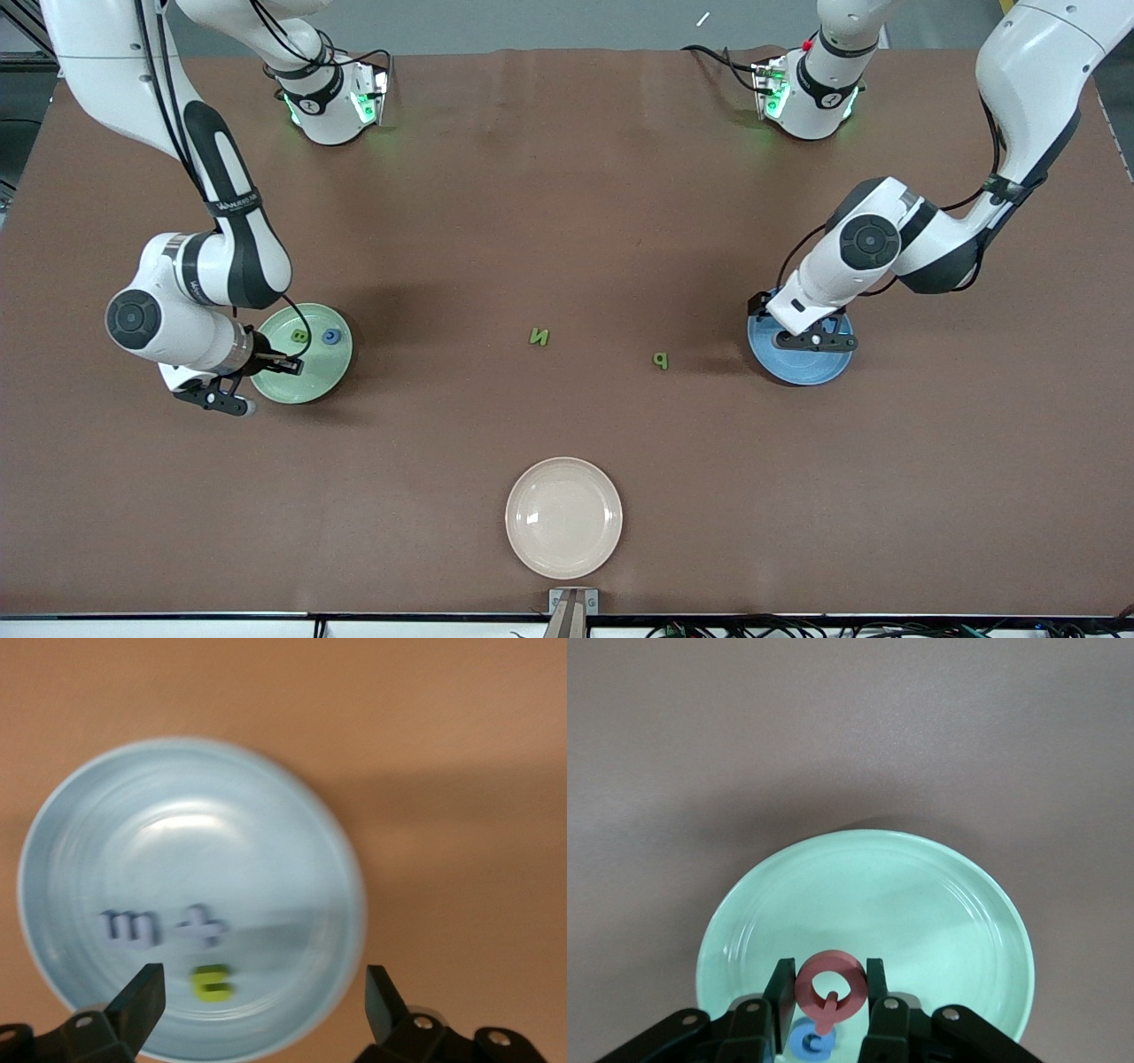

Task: Sort upper and lower case letters into plates
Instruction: 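Reach the green b with the left gripper while the right gripper places a, then grasp the b with the left gripper while the right gripper grasps green N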

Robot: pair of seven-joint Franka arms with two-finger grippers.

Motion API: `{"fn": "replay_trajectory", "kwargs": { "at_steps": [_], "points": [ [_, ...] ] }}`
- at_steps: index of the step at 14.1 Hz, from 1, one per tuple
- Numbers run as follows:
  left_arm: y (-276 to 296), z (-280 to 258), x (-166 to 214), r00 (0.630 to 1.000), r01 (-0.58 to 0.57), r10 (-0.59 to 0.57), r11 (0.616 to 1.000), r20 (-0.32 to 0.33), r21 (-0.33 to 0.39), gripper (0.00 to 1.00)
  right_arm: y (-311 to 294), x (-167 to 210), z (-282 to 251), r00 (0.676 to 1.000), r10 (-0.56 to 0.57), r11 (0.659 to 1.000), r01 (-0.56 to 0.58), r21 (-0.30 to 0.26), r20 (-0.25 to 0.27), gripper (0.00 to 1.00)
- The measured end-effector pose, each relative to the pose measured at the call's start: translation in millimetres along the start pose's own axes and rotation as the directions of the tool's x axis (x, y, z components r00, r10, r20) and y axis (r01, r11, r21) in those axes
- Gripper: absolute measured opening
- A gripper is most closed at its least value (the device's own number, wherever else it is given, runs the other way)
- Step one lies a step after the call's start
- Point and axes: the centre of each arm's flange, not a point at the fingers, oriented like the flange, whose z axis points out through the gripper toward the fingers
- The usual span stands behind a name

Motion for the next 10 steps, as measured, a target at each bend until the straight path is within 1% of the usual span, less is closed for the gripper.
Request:
{"fn": "replay_trajectory", "kwargs": {
  "at_steps": [2,4,7,10],
  "points": [
    [53,-23,6,0.999,0.045,-0.046,0.999,-0.017,-0.017,1.0,8,2,17,1.0,-0.009,1.0,0.009,-0.006,-0.012,0.36],
    [102,-25,9,0.995,0.094,-0.094,0.995,-0.023,-0.015,1.0,16,0,36,0.999,-0.007,1.0,0.007,-0.011,-0.033,0.36],
    [156,6,18,0.983,0.182,-0.182,0.983,-0.02,0.009,1.0,20,-4,50,1.0,-0.009,1.0,0.009,-0.017,-0.027,0.36],
    [187,40,23,0.981,0.192,-0.191,0.98,-0.024,0.046,1.0,22,-4,50,1.0,-0.006,1.0,0.006,-0.017,-0.026,0.36]
  ]
}}
